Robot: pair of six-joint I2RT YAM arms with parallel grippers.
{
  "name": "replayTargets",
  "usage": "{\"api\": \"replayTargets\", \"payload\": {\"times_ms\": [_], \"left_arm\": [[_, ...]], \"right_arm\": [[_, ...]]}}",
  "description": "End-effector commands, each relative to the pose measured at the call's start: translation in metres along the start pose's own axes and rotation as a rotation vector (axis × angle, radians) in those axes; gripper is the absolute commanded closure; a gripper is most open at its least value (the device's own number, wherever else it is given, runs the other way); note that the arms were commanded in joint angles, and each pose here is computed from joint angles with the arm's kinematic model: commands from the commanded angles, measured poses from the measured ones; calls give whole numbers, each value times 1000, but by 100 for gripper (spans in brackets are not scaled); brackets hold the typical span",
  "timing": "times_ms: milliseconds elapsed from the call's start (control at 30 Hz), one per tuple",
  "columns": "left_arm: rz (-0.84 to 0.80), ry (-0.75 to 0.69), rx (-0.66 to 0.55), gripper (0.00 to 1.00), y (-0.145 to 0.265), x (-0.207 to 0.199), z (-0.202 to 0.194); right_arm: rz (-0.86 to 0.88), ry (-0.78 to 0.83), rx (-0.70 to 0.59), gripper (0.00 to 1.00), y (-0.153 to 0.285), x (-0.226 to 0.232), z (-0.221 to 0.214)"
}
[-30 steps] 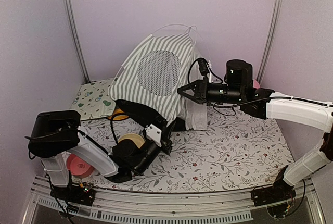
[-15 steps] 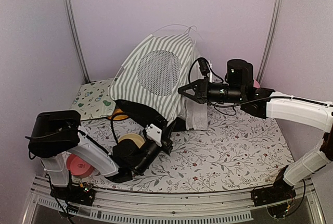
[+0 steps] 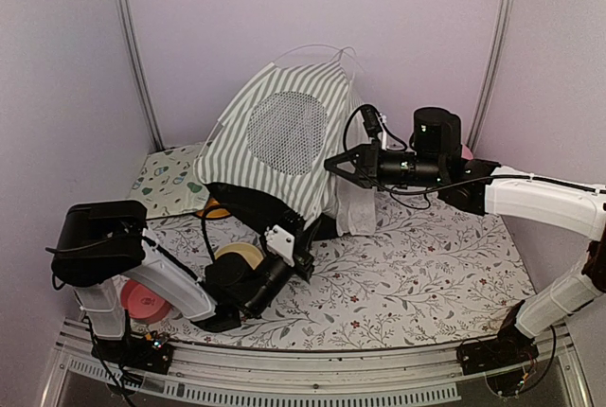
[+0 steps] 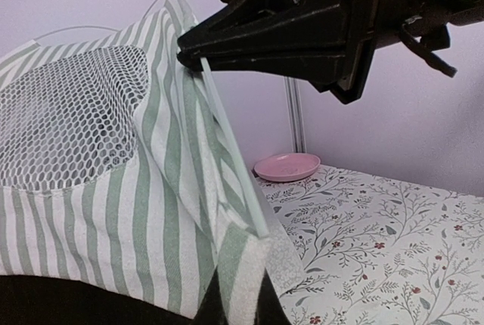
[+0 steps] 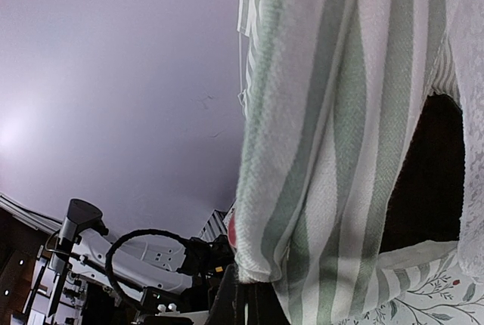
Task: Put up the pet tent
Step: Insert the tent pole into the pole socket of the pet tent.
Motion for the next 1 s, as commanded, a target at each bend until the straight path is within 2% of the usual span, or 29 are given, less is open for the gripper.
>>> {"api": "replayTargets", "payload": {"times_ms": [0, 967], "left_arm": [[-192, -38, 55, 100, 35, -46, -28], [-198, -32, 45, 100, 31, -49, -21]], "right_arm": [[-40, 142, -577, 100, 72, 24, 148], [-47, 115, -499, 100, 41, 8, 127]]}}
Point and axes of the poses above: each gripper's point midway between its finger pads, its own y axis back along the fingers, its own x axis along the line the jaws close on, z = x × y, the point moved 1 cm from there along y, back along the fingers, and after that the axes turned 5 degrees about y, right-handed, at the moved point
